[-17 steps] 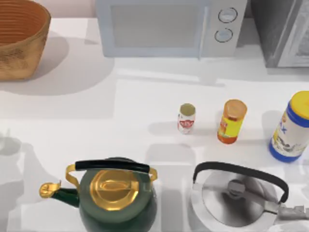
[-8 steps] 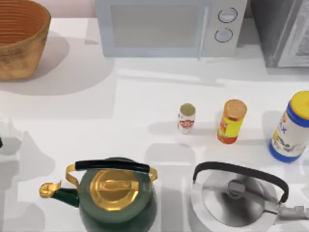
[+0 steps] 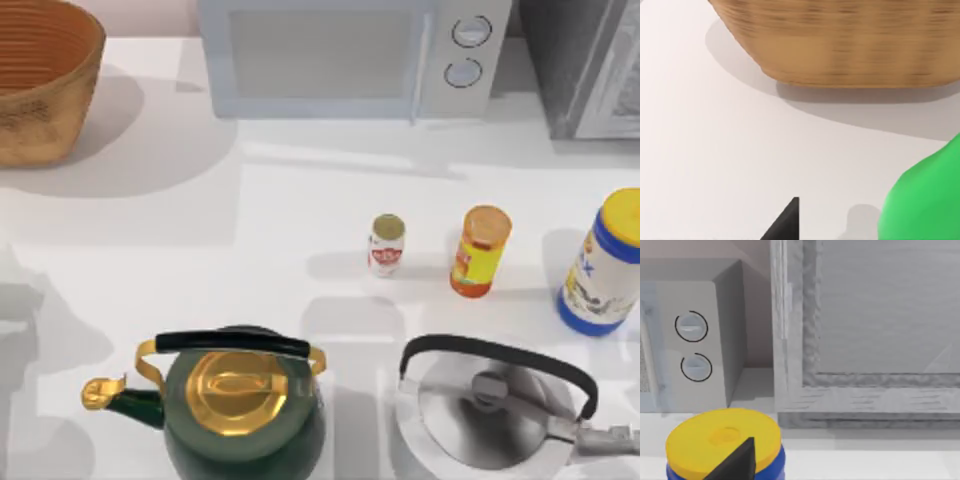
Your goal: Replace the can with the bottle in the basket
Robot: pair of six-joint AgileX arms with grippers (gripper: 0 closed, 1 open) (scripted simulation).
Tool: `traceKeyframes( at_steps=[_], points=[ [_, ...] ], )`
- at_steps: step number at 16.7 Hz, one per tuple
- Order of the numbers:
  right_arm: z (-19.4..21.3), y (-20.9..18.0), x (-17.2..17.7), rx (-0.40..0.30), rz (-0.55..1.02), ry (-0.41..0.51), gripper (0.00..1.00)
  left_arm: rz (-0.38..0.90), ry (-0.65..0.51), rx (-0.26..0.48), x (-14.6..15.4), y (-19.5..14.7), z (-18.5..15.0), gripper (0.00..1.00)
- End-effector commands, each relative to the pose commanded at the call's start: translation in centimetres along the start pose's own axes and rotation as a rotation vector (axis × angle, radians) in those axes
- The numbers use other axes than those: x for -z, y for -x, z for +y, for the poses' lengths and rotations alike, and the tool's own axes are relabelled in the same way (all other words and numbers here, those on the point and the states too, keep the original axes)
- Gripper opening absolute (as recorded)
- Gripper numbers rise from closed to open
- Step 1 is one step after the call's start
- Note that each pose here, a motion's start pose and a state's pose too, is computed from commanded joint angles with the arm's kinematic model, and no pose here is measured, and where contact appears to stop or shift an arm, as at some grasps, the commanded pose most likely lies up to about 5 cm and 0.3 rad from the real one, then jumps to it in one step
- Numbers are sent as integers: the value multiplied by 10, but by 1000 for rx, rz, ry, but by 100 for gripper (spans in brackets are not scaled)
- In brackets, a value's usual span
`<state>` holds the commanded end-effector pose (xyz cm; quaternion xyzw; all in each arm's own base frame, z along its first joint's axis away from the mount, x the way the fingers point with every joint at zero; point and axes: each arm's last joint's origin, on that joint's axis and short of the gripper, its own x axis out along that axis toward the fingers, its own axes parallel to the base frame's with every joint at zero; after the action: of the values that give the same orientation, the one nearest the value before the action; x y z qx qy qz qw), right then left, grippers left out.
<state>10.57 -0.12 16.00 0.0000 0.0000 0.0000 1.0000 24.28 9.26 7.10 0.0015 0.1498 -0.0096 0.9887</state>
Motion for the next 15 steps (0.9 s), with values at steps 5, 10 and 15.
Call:
traceKeyframes(
  at_steps=[5, 10, 15],
  points=[
    [0, 0, 0, 0, 0, 0, 100, 0, 0, 0, 0, 0, 0, 17],
    [0, 0, 0, 0, 0, 0, 100, 0, 0, 0, 0, 0, 0, 0],
    [0, 0, 0, 0, 0, 0, 100, 0, 0, 0, 0, 0, 0, 0]
  ],
)
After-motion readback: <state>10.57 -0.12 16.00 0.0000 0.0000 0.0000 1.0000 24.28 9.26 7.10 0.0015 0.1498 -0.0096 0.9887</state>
